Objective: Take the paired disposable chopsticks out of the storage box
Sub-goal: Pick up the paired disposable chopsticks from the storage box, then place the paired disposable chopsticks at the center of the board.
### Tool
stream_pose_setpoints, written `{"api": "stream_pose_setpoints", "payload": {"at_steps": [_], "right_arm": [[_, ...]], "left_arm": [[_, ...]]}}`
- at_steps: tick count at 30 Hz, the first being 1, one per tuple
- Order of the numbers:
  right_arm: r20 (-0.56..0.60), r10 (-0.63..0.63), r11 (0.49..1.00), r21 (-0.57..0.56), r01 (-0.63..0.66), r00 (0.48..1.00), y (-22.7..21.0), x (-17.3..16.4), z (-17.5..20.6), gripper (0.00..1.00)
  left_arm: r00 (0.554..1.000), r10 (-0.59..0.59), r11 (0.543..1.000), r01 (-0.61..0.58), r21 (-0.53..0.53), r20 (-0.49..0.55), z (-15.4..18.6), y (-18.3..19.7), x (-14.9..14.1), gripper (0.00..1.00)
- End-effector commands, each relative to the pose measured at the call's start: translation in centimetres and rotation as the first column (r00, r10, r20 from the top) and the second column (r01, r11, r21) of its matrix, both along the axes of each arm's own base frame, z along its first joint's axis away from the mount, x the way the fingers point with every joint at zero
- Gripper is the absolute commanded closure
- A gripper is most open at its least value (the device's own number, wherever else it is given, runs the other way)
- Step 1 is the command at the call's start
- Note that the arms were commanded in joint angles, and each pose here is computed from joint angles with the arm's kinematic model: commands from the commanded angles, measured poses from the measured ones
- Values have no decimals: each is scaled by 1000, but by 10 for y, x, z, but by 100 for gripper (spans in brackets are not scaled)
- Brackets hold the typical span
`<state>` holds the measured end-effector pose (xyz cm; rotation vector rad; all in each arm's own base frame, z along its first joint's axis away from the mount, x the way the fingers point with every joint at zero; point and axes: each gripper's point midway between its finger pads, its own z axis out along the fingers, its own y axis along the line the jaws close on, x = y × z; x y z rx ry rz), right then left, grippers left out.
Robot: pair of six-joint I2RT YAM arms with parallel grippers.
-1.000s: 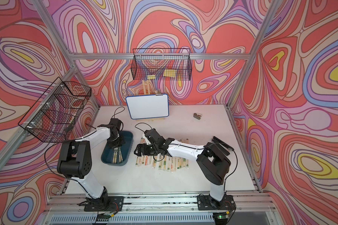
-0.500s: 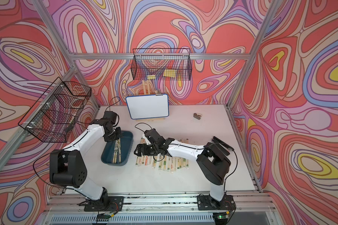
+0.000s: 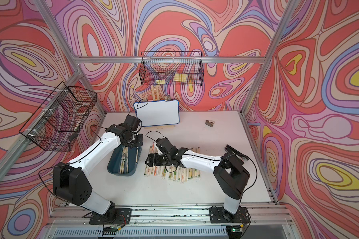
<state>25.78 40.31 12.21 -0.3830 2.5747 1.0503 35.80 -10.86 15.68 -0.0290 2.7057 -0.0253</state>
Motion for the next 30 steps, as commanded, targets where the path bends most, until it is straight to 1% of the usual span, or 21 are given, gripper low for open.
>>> {"api": "stream_pose_setpoints", "payload": {"at_steps": [1, 5, 14, 23, 30], "right_arm": [[22, -18, 1000, -12, 19, 1000, -10, -5, 3, 11], [9, -27, 999, -30, 27, 1000, -19, -10, -7, 11], [-9, -36, 998, -44, 35, 999, -30, -18, -18, 11], [-18, -37, 999, -38, 37, 999, -30, -20, -19, 11], [-18, -33, 999, -39, 33, 999, -29, -20, -18, 11]], "left_arm": [[999, -21, 999, 23, 40, -41, -16, -9, 0, 98], [995, -41, 996, 47, 72, -91, -41, -21, 1, 100], [983, -36, 990, 60, 130, -179, -90, -25, 1, 100], [972, -36, 984, 75, 160, -231, -119, -24, -2, 99], [967, -32, 986, 72, 152, -252, -130, -25, -6, 96]]}}
